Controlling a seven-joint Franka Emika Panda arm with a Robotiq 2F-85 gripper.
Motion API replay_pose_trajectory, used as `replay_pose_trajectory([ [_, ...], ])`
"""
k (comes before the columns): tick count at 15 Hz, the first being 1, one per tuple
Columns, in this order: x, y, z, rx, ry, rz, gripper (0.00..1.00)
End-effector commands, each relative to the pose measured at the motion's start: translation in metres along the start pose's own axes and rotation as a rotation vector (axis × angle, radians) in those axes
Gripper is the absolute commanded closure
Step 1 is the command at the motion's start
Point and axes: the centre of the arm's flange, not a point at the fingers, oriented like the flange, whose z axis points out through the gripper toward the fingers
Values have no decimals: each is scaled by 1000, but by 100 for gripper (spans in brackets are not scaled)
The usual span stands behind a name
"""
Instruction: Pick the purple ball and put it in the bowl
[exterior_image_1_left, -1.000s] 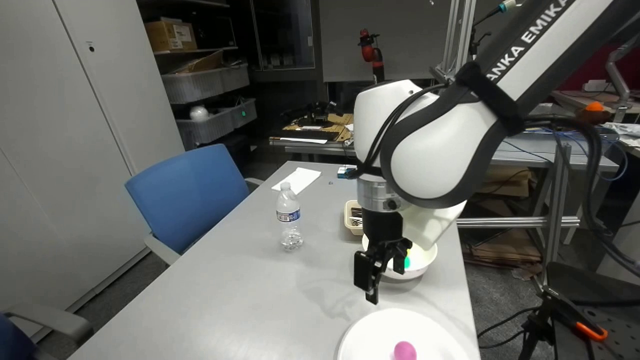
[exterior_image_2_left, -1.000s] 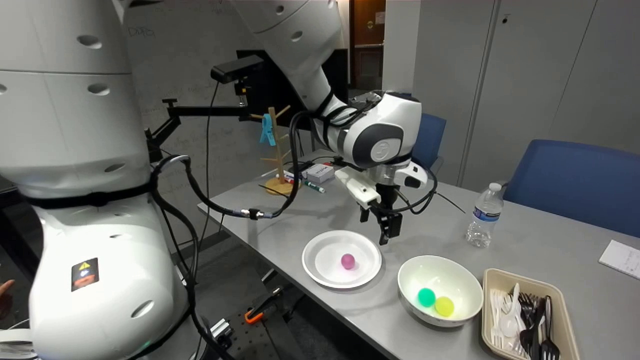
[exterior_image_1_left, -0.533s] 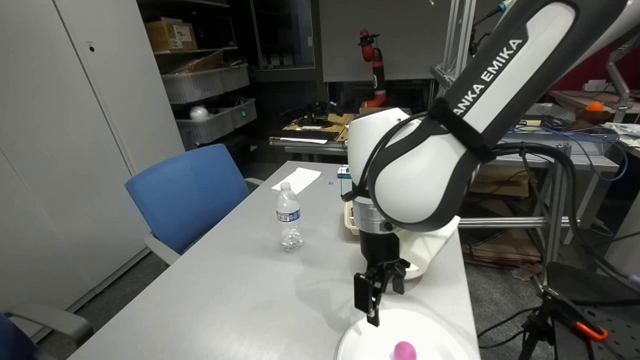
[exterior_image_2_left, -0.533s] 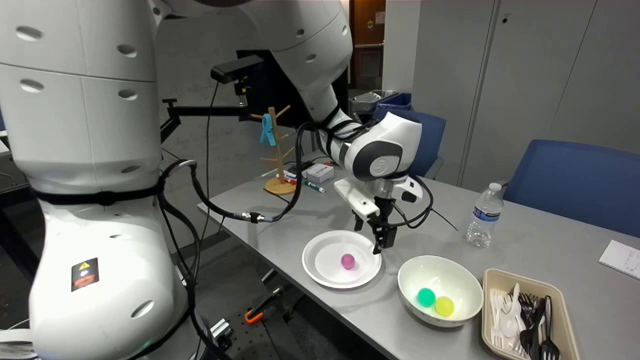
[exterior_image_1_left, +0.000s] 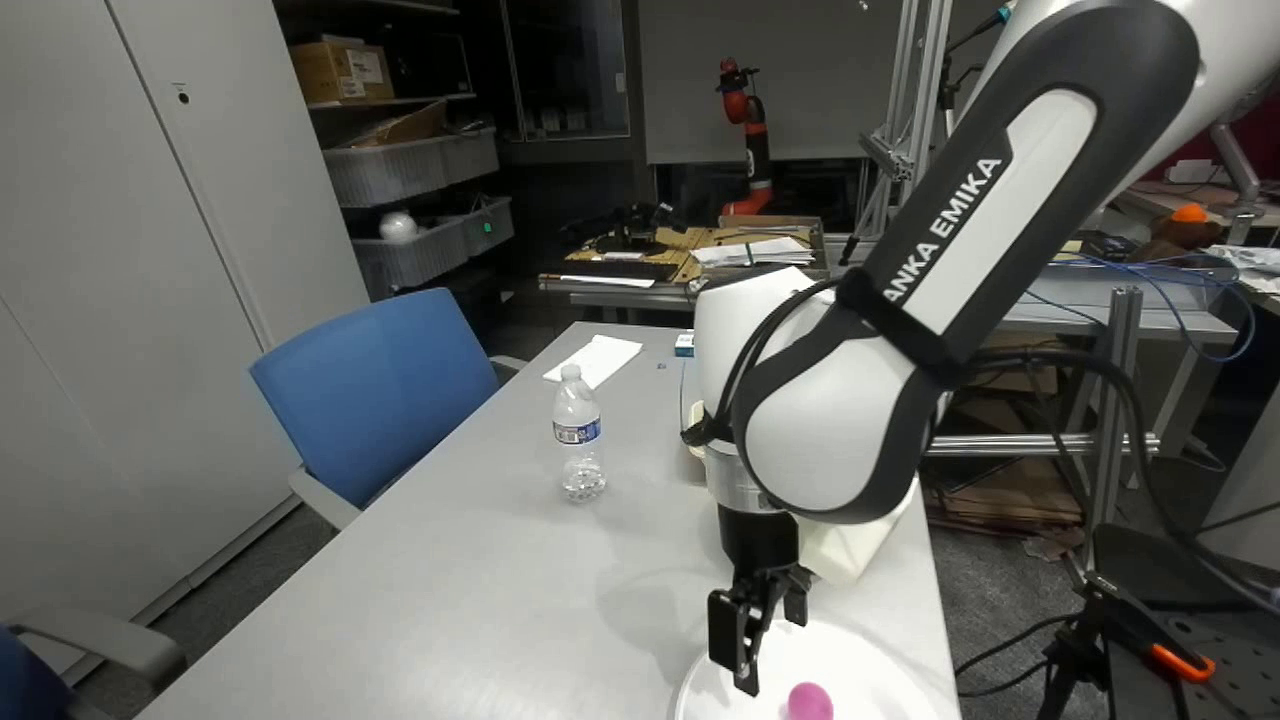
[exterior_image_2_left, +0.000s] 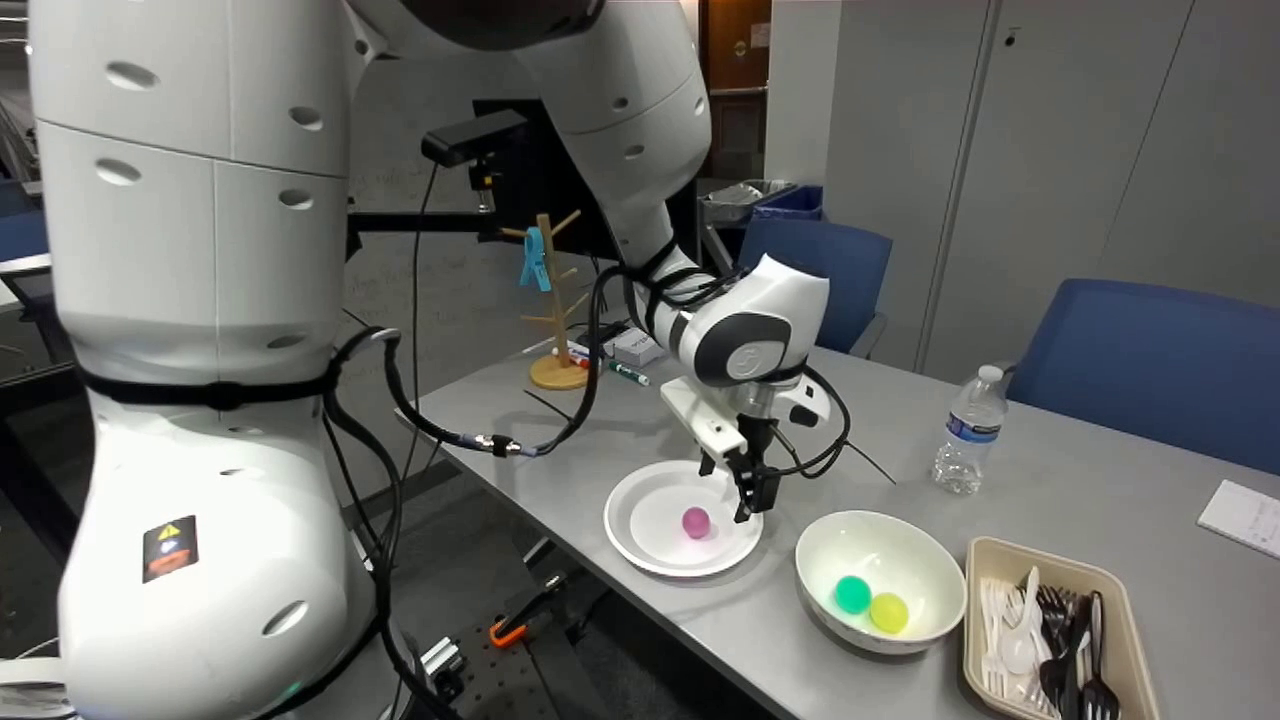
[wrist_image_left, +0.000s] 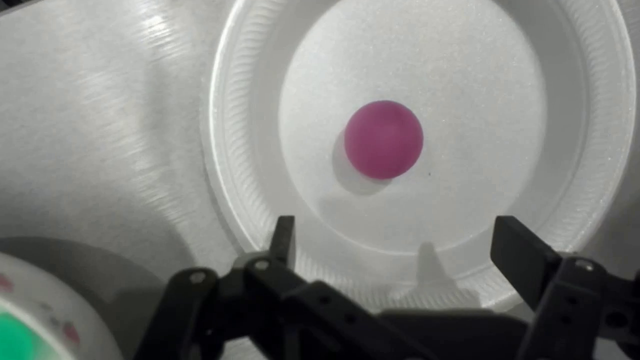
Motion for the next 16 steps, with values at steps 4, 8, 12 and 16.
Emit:
replay_pose_trajectory([
  [4, -4, -4, 25, 6, -12, -9, 0],
  [8, -11, -8, 30, -4, -25, -9, 0],
  [12, -15, -11, 33, -7, -32, -11, 0],
  [16, -16, -12, 35, -10, -39, -8, 6],
])
